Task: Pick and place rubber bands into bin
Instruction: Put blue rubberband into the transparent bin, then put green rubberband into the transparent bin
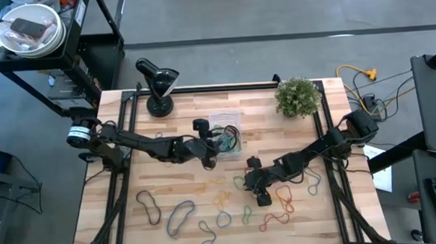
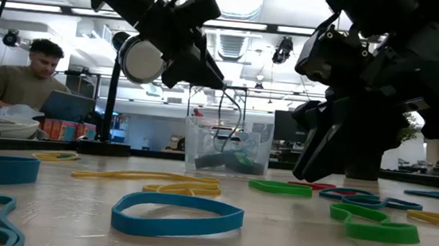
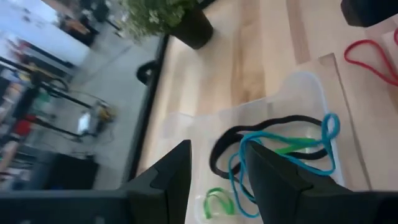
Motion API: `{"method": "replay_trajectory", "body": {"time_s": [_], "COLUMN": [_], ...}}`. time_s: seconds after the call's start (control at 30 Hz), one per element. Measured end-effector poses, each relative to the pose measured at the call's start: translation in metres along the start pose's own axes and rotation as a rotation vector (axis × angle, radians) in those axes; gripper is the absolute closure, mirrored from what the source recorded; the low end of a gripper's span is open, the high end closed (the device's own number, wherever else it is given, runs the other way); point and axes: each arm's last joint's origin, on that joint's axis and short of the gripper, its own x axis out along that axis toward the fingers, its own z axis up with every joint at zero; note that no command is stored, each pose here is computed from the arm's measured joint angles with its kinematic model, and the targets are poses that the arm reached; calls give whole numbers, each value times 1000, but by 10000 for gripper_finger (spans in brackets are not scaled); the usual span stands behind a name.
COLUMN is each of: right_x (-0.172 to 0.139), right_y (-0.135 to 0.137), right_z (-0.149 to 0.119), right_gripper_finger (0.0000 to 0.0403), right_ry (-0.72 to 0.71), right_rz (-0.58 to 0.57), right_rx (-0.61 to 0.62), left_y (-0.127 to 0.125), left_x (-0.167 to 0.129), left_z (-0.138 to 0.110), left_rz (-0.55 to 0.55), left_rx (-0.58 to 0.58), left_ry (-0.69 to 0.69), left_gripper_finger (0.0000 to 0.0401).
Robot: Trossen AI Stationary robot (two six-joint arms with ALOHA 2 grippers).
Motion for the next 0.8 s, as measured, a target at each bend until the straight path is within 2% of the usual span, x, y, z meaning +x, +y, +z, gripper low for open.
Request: {"method": "replay_trajectory", "body": {"time_s": [0.13,0.3,0.53,0.8], "right_x": [0,0,0,7], "right_y": [0,0,0,-1], "right_z": [0,0,-3,-9], "right_gripper_finger": [316,321,328,321], "right_ry": [0,0,28,68], "right_rz": [4,4,-2,-12], "right_rx": [6,8,16,18], "left_y": [3,10,16,21], "left_x": [1,3,-1,-27], "left_z": [1,9,14,22], "left_rz": [-33,-127,-111,-120], "left_rx": [-26,-86,-97,-118], "left_ry": [-2,-25,-37,-107], "left_gripper_finger": [266,266,266,266]}}
